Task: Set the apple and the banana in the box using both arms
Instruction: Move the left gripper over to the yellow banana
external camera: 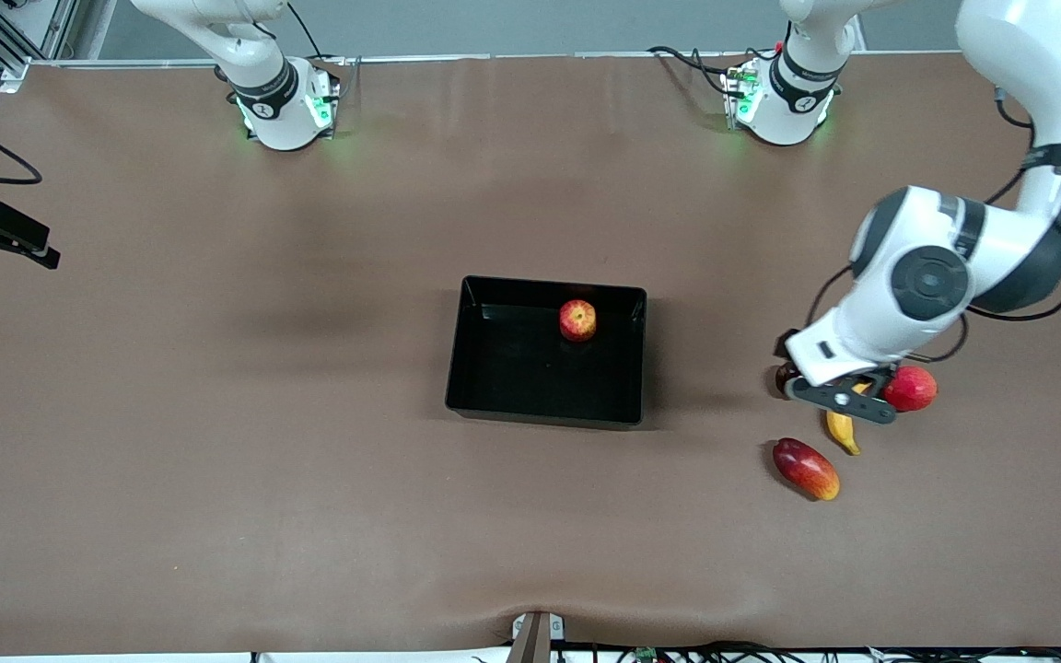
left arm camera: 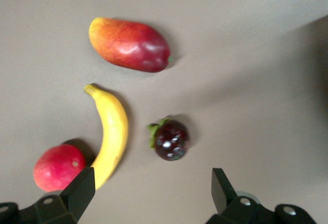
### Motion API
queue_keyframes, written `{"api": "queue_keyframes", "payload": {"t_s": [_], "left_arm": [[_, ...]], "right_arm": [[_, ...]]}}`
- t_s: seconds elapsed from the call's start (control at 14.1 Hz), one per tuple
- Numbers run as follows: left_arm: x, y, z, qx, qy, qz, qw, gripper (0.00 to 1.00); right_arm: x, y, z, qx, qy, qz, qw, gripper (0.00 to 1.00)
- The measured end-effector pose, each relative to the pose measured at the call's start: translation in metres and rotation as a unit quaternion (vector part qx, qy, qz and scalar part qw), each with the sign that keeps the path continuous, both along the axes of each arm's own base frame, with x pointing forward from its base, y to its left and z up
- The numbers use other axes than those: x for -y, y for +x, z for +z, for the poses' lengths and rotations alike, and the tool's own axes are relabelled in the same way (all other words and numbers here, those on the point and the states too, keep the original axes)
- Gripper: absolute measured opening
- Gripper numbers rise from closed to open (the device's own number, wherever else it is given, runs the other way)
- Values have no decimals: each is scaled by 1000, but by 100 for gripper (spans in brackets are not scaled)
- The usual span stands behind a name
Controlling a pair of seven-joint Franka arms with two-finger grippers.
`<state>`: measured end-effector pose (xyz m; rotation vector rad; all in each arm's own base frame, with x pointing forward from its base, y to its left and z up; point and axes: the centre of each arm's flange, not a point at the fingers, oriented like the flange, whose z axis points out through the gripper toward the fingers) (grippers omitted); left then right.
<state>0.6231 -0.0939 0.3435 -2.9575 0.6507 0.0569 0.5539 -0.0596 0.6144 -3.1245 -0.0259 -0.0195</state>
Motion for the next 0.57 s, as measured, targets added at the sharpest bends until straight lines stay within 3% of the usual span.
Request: {"api": "queue_keyframes", "payload": {"t_s": [0.28, 0.57], "left_arm": [[-70, -2, -47, 3, -28, -65, 998, 100], [-98, 2, -88, 24, -10, -115, 993, 100]], "right_arm": [[0, 0, 0, 0, 0, 0, 1000, 100], [1, 0, 0, 0, 0, 0, 1000, 100]]}}
